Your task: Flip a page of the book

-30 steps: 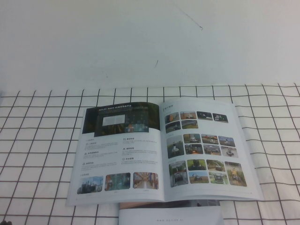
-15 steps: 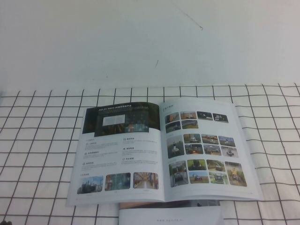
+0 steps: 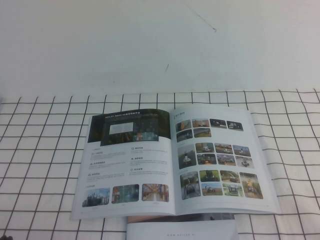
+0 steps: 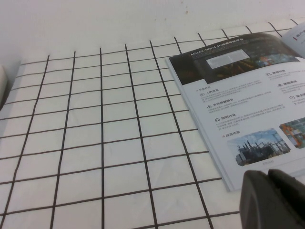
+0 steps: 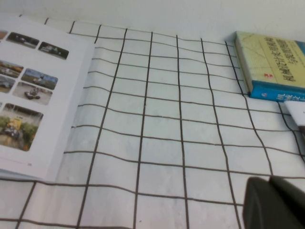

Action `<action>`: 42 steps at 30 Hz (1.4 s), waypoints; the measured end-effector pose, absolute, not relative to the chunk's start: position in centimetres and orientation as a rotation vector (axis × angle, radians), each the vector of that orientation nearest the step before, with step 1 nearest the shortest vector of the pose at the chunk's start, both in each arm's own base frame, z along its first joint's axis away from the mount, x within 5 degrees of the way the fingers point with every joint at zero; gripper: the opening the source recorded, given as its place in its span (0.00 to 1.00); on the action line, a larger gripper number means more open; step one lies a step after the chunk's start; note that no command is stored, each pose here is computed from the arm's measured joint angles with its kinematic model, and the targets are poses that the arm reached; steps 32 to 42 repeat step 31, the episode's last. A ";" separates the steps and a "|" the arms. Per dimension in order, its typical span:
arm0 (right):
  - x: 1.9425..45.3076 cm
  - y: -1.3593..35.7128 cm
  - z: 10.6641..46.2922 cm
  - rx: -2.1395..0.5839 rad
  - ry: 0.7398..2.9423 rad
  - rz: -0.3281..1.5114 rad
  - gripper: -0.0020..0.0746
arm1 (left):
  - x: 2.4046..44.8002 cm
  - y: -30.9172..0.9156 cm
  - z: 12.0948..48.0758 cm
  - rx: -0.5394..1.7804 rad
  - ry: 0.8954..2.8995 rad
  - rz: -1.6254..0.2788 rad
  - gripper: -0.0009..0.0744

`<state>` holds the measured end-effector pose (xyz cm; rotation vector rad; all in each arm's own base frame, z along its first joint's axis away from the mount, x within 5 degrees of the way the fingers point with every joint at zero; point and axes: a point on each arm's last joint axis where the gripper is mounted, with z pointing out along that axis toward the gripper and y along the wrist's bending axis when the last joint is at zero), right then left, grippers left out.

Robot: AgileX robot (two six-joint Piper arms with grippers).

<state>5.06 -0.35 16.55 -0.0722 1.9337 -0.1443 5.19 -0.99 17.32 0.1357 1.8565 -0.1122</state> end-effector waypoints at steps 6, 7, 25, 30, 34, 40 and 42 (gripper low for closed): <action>5.0 -0.4 16.5 -0.081 1.937 -0.150 0.02 | 5.2 -1.0 17.3 0.136 1.857 -0.112 0.01; 5.0 -0.4 16.5 -0.081 1.937 -0.150 0.02 | 5.2 -1.0 17.3 0.136 1.857 -0.112 0.01; 5.0 -0.4 16.5 -0.124 1.941 -0.185 0.02 | 5.2 -1.0 17.3 0.137 1.856 -0.112 0.01; 5.0 -0.4 16.5 -0.124 1.941 -0.185 0.02 | 5.2 -1.0 17.3 0.137 1.856 -0.112 0.01; 5.0 -0.4 16.5 -0.124 1.941 -0.185 0.02 | 5.2 -1.0 17.3 0.137 1.856 -0.112 0.01; 5.0 -0.4 16.5 -0.124 1.941 -0.185 0.02 | 5.2 -1.0 17.3 0.137 1.856 -0.112 0.01; 5.0 -0.4 16.5 -0.124 1.941 -0.185 0.02 | 5.2 -1.0 17.3 0.137 1.856 -0.112 0.01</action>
